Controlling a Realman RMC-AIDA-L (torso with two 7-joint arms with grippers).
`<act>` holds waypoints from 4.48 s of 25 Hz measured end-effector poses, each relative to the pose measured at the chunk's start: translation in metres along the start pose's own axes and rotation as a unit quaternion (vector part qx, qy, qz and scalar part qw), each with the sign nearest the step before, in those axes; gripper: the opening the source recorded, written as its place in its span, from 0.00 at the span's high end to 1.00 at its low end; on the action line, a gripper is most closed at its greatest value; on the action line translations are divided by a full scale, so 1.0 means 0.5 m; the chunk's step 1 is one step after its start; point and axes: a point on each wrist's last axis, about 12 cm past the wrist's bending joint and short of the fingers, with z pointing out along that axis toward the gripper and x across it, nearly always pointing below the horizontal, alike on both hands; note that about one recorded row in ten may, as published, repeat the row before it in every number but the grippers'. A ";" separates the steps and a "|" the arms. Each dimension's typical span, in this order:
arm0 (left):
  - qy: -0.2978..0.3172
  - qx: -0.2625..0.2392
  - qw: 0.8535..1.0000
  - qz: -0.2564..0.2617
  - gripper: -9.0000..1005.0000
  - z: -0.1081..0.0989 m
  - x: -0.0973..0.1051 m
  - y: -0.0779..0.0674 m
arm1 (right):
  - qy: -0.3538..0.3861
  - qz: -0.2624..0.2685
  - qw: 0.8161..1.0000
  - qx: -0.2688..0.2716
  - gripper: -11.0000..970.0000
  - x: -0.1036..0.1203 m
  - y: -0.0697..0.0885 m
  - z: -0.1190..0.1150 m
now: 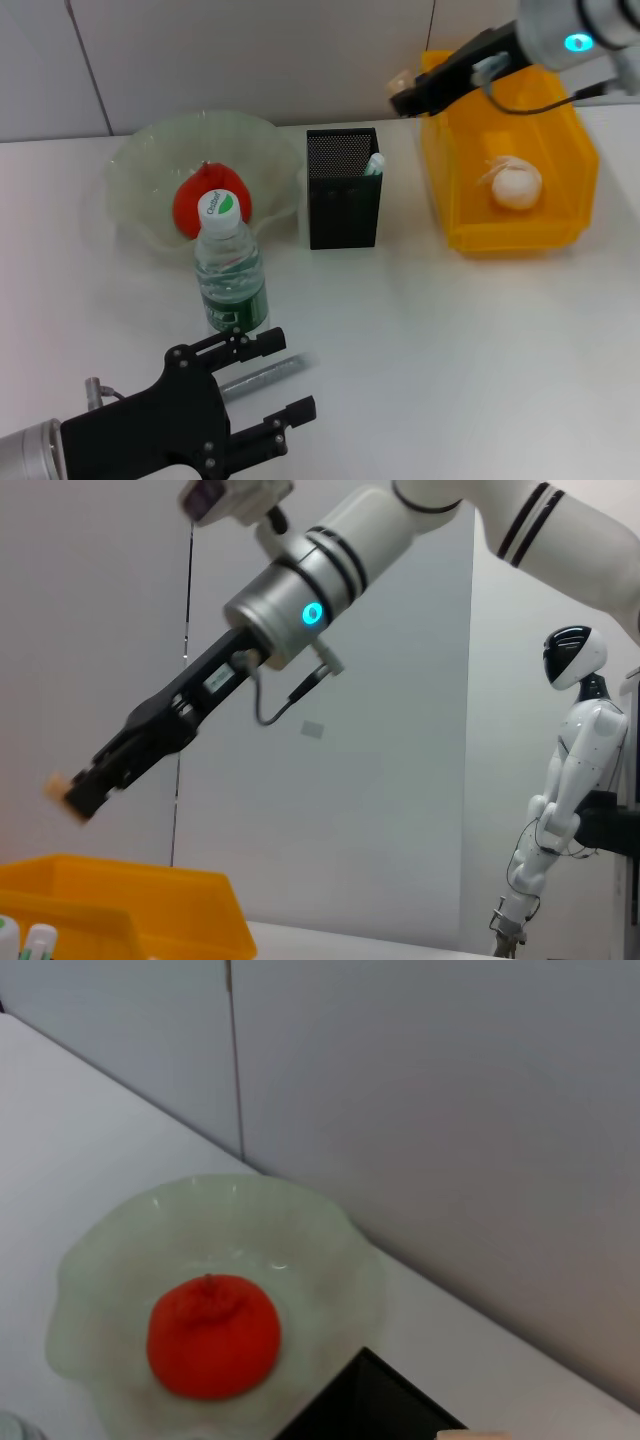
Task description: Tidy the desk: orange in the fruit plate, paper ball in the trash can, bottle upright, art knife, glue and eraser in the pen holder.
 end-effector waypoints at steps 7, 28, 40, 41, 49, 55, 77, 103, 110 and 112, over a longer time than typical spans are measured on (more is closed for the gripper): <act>0.000 0.001 1.000 -0.001 0.31 0.001 0.000 0.000 | 0.014 0.000 1.000 -0.013 0.72 -0.004 0.003 0.079; -0.002 0.002 1.000 -0.003 0.31 -0.001 0.002 -0.006 | 0.015 0.003 1.000 -0.012 0.58 0.005 0.003 0.123; -0.004 -0.009 1.000 -0.003 0.31 -0.016 0.000 -0.004 | -0.163 -0.021 0.985 -0.048 0.19 0.072 0.007 -0.062; -0.005 -0.010 1.000 -0.003 0.31 -0.018 0.000 -0.004 | -0.180 -0.024 0.982 -0.051 0.19 0.089 0.008 -0.072; 0.007 -0.007 1.000 -0.030 0.31 -0.015 -0.016 0.016 | -0.264 -0.045 0.959 -0.092 0.17 0.265 0.025 -0.109; 0.089 0.004 0.995 -0.034 0.31 0.009 -0.041 0.041 | -0.266 -0.033 0.953 -0.141 0.17 0.382 0.045 -0.090; 0.418 -0.022 0.907 0.032 0.32 0.122 -0.191 0.081 | -0.267 0.064 0.948 -0.163 0.17 0.620 0.071 -0.061; 0.567 -0.036 0.821 0.044 0.33 0.309 -0.184 0.089 | -0.255 0.023 0.951 -0.176 0.18 0.683 0.107 -0.072; 0.573 -0.041 0.817 0.045 0.34 0.314 -0.177 0.101 | -0.256 0.023 0.950 -0.178 0.18 0.680 0.107 -0.069; 0.584 -0.038 0.809 0.049 0.34 0.316 -0.176 0.105 | -0.256 0.023 0.950 -0.179 0.18 0.678 0.107 -0.067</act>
